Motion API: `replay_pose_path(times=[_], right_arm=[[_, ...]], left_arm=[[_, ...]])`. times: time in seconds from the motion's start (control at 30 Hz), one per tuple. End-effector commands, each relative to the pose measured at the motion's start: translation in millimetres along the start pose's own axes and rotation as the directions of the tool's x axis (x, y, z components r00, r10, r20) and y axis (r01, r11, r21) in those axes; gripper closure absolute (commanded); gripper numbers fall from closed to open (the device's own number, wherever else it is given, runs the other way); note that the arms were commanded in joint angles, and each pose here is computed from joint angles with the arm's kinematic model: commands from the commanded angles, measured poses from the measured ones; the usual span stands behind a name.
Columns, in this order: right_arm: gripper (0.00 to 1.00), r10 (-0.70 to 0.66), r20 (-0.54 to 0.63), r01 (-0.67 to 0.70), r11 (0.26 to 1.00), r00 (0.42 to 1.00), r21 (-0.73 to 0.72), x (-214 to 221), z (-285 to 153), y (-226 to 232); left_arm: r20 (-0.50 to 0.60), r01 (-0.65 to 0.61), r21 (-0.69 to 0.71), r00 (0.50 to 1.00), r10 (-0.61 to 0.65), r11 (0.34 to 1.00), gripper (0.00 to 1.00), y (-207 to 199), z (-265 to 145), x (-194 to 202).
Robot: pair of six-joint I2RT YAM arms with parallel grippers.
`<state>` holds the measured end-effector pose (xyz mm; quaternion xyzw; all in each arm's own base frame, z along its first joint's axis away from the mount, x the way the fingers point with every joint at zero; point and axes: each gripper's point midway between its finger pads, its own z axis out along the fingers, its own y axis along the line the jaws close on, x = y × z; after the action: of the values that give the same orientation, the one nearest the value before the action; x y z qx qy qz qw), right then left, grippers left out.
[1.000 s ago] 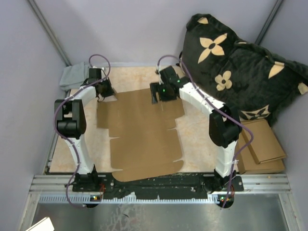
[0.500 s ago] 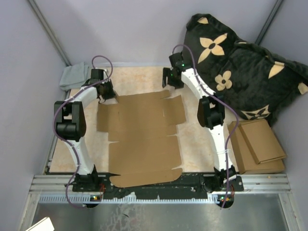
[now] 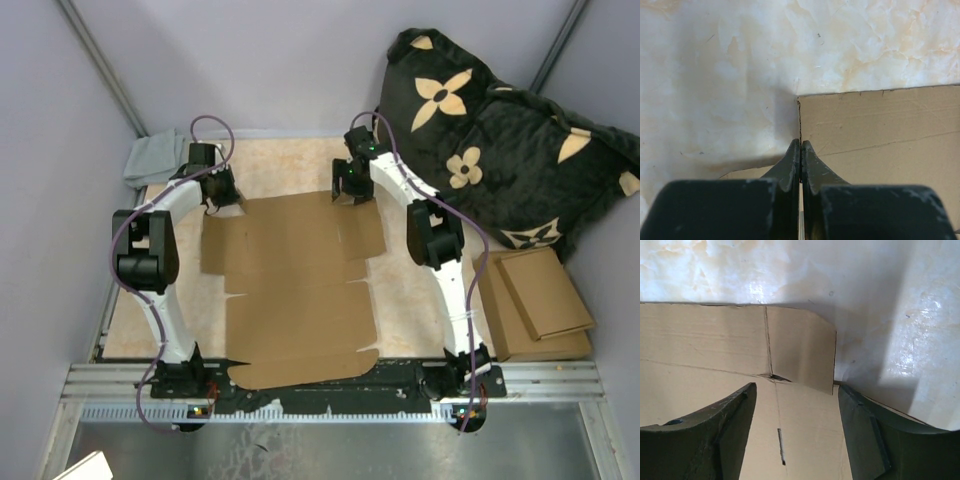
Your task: Fold the paper box
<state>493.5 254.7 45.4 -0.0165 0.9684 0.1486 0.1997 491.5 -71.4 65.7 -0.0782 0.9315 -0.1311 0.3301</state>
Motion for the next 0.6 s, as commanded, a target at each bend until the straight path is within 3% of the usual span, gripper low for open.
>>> replay_pose_path(times=[0.0, 0.57], right_arm=[[0.34, -0.013, 0.084, 0.019, 0.997, 0.996, -0.077, -23, -24, 21], [0.36, -0.061, 0.17, 0.087, 0.985, 0.984, -0.149, -48, -42, 41]], left_arm=[[-0.027, -0.006, 0.01, 1.0, 0.006, 1.0, 0.98, -3, -5, 7], [0.005, -0.026, 0.044, 1.0, 0.026, 0.999, 0.82, -17, -14, -10]])
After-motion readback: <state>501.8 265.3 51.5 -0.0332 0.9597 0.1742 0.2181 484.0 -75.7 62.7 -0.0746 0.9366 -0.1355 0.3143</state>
